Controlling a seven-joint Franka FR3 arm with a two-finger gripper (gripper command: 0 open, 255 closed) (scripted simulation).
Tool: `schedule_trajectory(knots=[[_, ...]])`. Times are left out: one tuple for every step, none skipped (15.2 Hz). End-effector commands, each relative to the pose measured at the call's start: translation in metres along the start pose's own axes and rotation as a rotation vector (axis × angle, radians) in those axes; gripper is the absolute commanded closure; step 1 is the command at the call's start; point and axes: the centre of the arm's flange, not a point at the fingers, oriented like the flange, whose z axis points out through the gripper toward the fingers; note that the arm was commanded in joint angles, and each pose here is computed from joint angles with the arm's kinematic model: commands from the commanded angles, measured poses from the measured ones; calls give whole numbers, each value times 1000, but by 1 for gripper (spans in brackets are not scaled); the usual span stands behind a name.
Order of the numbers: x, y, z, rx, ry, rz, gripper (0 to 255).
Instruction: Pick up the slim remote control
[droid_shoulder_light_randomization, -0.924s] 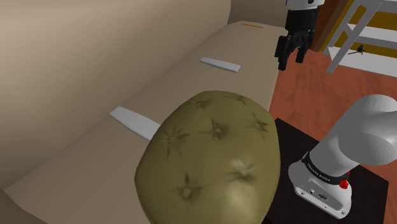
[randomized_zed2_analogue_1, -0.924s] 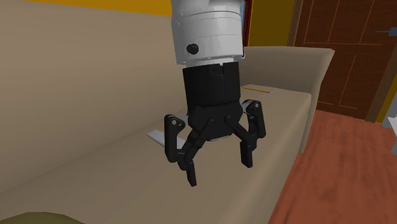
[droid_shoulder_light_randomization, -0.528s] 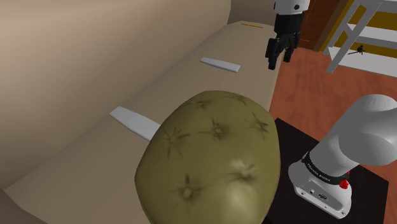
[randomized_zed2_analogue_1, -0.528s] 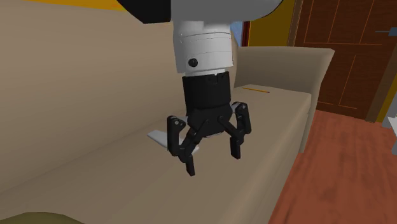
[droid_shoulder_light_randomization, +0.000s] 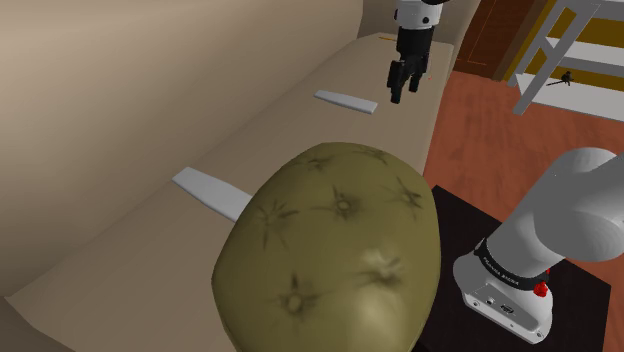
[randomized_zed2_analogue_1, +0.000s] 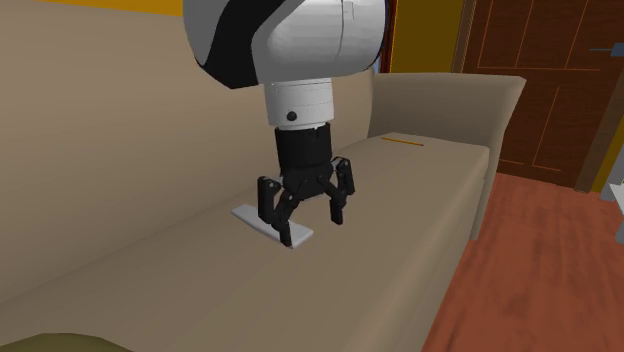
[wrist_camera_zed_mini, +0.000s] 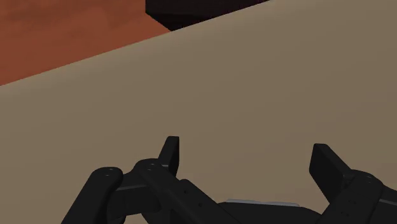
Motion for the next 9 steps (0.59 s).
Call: schedule_trajectory(knots=[[25,4,7,-4,18,-41,0],[36,6,9,-6,26,-60,0],[48,7,11,-7,34,-80,0],[60,9,13,-9,42,-99,0],[71,10,15,-11,50,-119,0],[83,12,17,-12,58,-138,0],[95,12,18,-14,66,-158,0],[107,13,20,-16,74,-177,0],[119,14,21,-17,82,-197,0]])
